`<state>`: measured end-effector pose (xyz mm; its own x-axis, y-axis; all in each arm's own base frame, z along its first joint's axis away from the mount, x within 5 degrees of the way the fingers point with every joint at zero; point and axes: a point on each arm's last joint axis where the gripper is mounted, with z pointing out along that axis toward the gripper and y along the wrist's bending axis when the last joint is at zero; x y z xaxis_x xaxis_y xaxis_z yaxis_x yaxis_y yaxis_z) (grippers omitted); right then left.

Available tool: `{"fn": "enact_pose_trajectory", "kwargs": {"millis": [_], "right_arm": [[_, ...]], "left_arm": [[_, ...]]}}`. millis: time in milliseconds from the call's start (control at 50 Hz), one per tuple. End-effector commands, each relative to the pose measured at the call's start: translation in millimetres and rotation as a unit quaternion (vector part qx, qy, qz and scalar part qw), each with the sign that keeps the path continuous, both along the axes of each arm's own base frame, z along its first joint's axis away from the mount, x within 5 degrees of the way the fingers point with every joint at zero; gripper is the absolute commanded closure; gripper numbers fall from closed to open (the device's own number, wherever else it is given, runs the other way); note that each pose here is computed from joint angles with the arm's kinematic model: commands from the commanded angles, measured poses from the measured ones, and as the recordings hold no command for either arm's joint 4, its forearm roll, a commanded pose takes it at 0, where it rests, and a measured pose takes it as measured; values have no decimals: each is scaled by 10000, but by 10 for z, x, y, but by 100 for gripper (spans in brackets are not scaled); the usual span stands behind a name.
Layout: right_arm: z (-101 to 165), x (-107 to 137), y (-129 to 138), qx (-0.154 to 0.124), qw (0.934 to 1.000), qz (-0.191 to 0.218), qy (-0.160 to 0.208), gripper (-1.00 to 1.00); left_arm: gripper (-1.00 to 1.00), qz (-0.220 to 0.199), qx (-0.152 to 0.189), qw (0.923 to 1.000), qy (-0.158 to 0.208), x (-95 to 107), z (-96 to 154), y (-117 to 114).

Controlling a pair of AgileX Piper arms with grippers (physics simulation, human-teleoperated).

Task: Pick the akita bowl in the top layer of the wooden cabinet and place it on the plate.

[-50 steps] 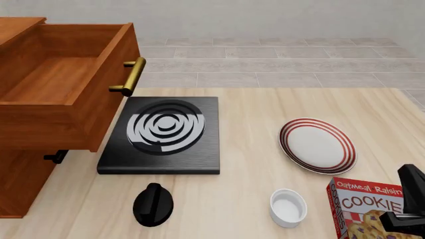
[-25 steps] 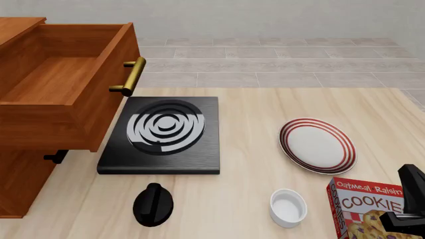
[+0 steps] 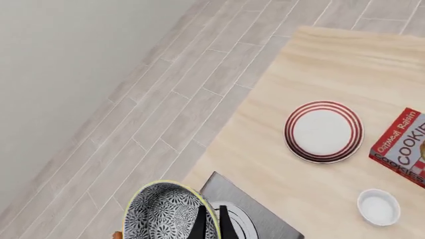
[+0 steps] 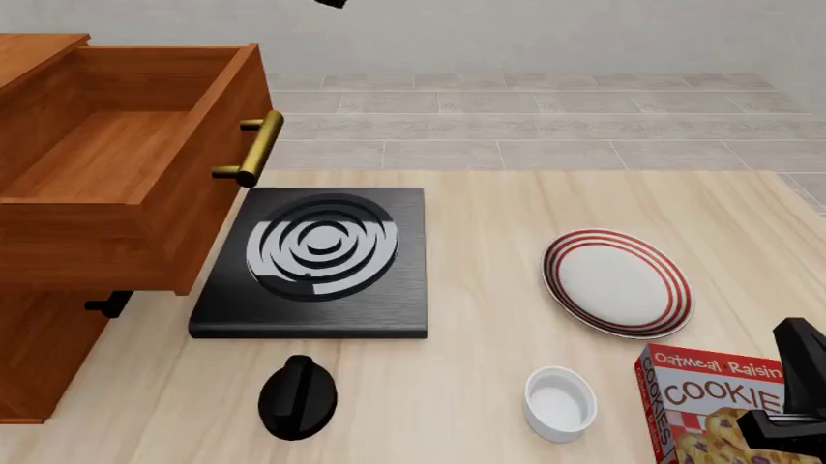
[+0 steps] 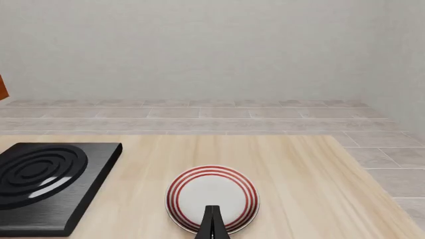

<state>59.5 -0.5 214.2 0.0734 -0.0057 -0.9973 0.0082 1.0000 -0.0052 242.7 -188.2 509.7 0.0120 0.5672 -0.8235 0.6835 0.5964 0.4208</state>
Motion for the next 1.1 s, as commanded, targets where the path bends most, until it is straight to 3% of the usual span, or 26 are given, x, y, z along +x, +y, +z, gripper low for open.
{"fn": "enact_pose_trajectory", "kwargs": {"millis": [20, 560, 1100], "right_arm": [[-4, -10, 0, 9, 10000, 1, 2, 100], [-9, -31, 0, 36, 10000, -2, -10, 100], [0, 3, 0, 28, 10000, 4, 2, 100]], "left_arm": [[100, -344, -14, 9994, -44, -67, -73, -226], [100, -1039, 155, 9945, -43, -255, -354, -629], [100, -1357, 313, 9901, -155, -152, -669, -1019]]}}
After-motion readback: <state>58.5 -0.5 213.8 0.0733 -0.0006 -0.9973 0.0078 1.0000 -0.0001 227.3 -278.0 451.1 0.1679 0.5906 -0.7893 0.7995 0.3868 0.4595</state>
